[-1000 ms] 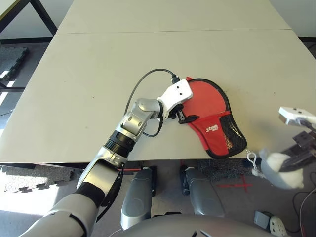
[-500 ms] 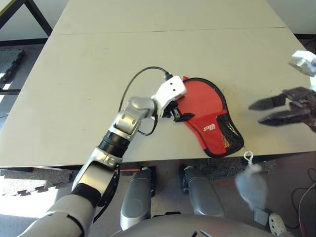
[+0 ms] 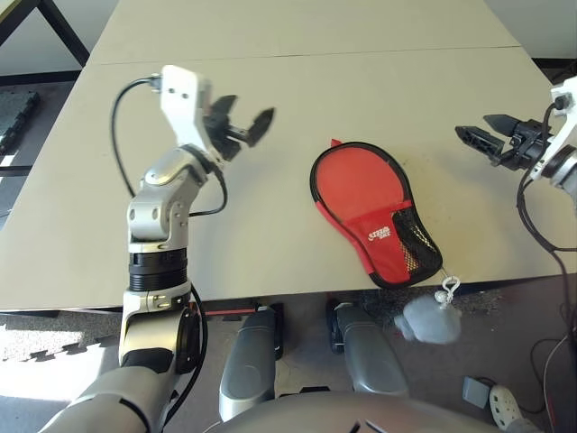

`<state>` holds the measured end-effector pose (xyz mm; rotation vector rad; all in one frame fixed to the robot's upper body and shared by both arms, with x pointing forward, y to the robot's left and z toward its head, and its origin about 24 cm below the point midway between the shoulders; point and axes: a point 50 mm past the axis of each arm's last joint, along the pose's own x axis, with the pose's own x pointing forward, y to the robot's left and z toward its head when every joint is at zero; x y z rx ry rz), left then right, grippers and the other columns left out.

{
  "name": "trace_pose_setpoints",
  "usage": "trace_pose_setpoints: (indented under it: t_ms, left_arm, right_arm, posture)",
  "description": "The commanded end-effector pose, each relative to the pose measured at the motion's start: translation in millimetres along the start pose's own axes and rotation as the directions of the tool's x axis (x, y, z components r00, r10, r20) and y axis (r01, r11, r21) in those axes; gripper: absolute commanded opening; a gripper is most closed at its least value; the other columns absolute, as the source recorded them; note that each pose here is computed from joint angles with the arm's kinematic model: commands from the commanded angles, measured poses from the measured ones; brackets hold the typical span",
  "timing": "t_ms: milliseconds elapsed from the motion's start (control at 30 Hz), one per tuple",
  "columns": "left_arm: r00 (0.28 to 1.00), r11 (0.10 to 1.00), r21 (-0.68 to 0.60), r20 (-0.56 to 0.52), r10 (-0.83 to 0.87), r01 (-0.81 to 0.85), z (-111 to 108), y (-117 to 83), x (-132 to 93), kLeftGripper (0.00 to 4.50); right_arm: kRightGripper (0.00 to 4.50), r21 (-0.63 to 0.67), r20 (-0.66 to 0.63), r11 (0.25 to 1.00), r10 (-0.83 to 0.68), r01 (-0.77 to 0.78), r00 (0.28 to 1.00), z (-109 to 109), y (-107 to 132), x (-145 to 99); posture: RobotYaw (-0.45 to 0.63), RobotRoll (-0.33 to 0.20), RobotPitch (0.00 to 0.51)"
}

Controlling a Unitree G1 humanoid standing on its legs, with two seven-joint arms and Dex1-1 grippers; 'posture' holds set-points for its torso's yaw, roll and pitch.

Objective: Store the ping-pong paddle in its case and zip it.

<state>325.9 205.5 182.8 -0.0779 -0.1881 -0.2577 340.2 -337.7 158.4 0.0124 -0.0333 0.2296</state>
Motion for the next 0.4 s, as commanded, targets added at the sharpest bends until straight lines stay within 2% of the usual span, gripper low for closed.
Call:
trace_pose_setpoints:
  t_ms: [33, 267, 400]
  left_arm:
    - [0.985, 0.985, 0.024, 0.011, 0.172, -0.172, -8.3, 24.6, -14.7, 4.5]
    - [0.926, 0.925, 0.05, 0.025, 0.376, -0.377, -19.5, 55.6, -29.3, 4.5]
    - [0.899, 0.898, 0.033, 0.027, 0.437, -0.438, -24.6, 65.3, -33.4, 4.5]
  right_arm:
    - [4.48, 0.014, 0.085, 0.975, -0.224, 0.224, 0.971, -4.0, -17.3, -8.7]
    - [4.48, 0.01, 0.095, 0.952, -0.306, 0.306, 0.947, -15.2, -19.4, -10.5]
    - [4.48, 0.006, 0.095, 0.95, -0.312, 0.313, 0.945, -16.1, -18.0, -7.8]
  posture:
    - [0.08, 0.0, 0.203]
    - [0.1, 0.0, 0.196]
    - [0.1, 0.0, 0.193]
